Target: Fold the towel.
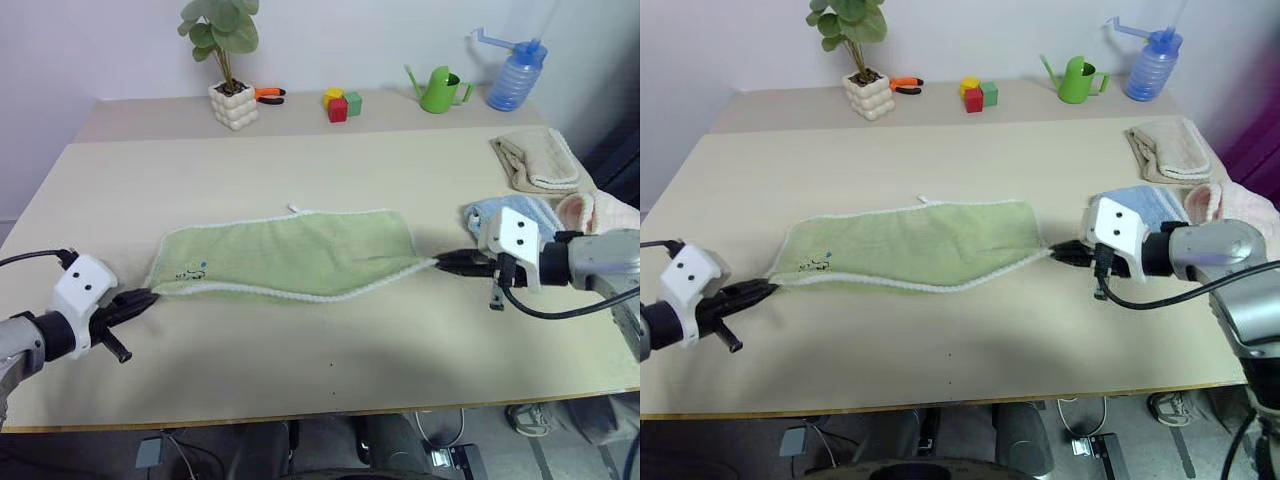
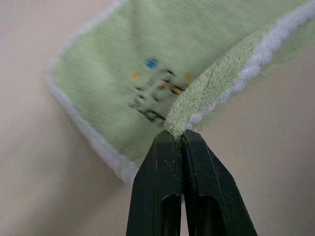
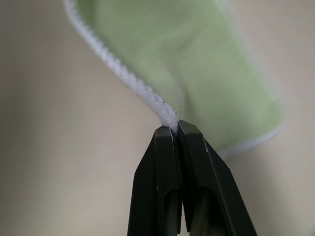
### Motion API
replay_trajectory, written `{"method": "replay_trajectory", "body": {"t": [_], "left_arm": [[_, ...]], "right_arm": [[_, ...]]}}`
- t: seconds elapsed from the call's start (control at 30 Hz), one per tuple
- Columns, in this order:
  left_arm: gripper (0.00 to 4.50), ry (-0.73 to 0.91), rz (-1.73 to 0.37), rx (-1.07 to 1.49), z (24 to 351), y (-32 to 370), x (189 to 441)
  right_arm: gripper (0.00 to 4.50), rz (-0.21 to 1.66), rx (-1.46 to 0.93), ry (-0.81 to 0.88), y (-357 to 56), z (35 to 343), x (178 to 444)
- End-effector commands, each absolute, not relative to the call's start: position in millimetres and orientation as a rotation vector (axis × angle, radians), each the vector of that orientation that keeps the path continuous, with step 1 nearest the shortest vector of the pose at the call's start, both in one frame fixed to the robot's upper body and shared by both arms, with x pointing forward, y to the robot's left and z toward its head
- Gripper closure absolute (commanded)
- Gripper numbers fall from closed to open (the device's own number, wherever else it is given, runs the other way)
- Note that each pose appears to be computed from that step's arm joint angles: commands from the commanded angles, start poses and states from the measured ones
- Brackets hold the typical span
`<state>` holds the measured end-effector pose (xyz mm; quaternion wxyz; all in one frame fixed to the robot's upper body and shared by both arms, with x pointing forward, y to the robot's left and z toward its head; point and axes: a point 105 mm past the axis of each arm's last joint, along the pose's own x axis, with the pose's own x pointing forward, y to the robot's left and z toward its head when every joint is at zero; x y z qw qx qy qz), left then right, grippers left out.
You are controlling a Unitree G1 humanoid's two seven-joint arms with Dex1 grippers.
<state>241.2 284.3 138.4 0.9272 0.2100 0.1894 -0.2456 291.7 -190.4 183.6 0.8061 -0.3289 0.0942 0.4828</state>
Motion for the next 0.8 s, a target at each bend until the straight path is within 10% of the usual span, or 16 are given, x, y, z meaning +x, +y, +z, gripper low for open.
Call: {"method": "replay_trajectory", "body": {"t": [0.03,0.4,0.8], "left_arm": [[4.50,0.306,-0.406,0.471,144,293,266],[4.50,0.241,-0.257,0.462,132,311,322],[4.50,0.243,-0.242,0.381,116,309,339]], "right_arm": [[4.44,0.904,-0.799,0.096,-189,192,327],[4.44,0.767,-0.864,0.054,-183,172,399],[4.44,0.764,-0.829,0.052,-179,157,410]]}}
